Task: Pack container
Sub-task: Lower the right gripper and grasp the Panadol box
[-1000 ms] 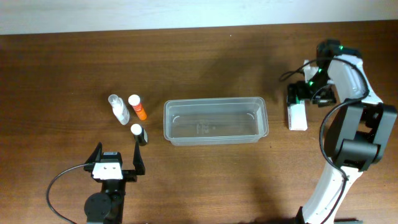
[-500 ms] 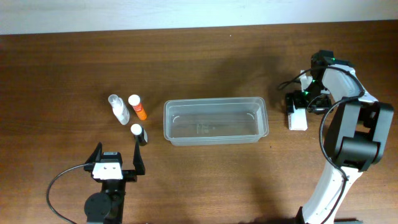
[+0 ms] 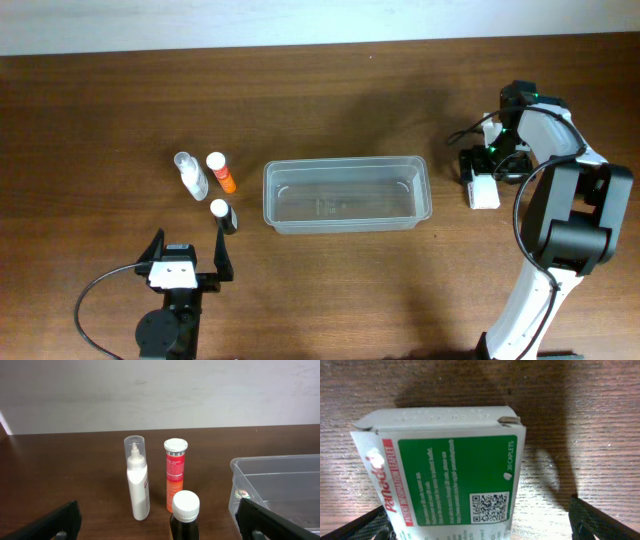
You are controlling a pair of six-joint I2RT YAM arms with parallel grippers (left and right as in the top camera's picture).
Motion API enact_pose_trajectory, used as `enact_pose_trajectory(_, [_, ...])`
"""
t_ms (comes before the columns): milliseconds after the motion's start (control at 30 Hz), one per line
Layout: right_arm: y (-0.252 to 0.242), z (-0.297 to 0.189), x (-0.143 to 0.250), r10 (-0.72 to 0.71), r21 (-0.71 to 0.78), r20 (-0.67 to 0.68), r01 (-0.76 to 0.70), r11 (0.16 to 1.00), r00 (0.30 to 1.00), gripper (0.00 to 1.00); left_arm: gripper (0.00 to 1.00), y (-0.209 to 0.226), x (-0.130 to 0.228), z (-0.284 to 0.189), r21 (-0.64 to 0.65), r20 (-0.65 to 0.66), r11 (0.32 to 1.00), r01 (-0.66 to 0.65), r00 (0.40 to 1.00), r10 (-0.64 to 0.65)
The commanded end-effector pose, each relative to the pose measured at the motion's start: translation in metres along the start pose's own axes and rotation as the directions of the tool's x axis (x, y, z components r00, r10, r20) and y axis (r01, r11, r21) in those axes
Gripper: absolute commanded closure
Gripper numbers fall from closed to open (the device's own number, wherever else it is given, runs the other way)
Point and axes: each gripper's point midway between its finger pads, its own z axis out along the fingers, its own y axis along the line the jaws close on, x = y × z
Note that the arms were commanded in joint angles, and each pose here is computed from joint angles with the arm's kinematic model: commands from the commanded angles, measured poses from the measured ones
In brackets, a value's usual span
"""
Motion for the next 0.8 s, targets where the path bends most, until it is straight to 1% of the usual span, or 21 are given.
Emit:
enact_pose_trajectory(0, [0.0195, 0.0131, 0.0080, 0.001, -0.095, -0.030, -0.004, 0.995, 1.000, 0.02, 0.00, 0.0030, -0.0005, -0.0005, -0.016, 0.004, 1.000, -0.018, 1.000, 0.018])
enact_pose_trajectory(367, [0.0196, 0.0155, 0.0137, 0.001, -0.096, -0.050, -0.006, 0.995, 0.999, 0.01, 0.01, 0.0030, -0.0005, -0.0005, -0.016, 0.004, 1.000, -0.018, 1.000, 0.018])
enact_pose_trajectory(467, [0.0196, 0.0157, 0.0141, 0.001, -0.096, -0.051, -0.006, 0.995, 0.999, 0.06, 0.01, 0.0030, -0.0005, -0.0005, -0.016, 0.004, 1.000, -0.018, 1.000, 0.018])
enact_pose_trajectory(667, [0.0198, 0.0156, 0.0148, 0.001, -0.097, -0.054, -0.007, 0.995, 0.999, 0.06, 0.01, 0.0030, -0.0005, -0.0005, -0.016, 0.004, 1.000, -0.018, 1.000, 0.018])
enact_pose_trajectory(767, [0.0198, 0.0156, 0.0151, 0.001, -0.097, -0.055, -0.007, 0.995, 0.998, 0.08, 0.01, 0.0030, -0.0005, -0.0005, -0.016, 0.004, 1.000, -0.018, 1.000, 0.018])
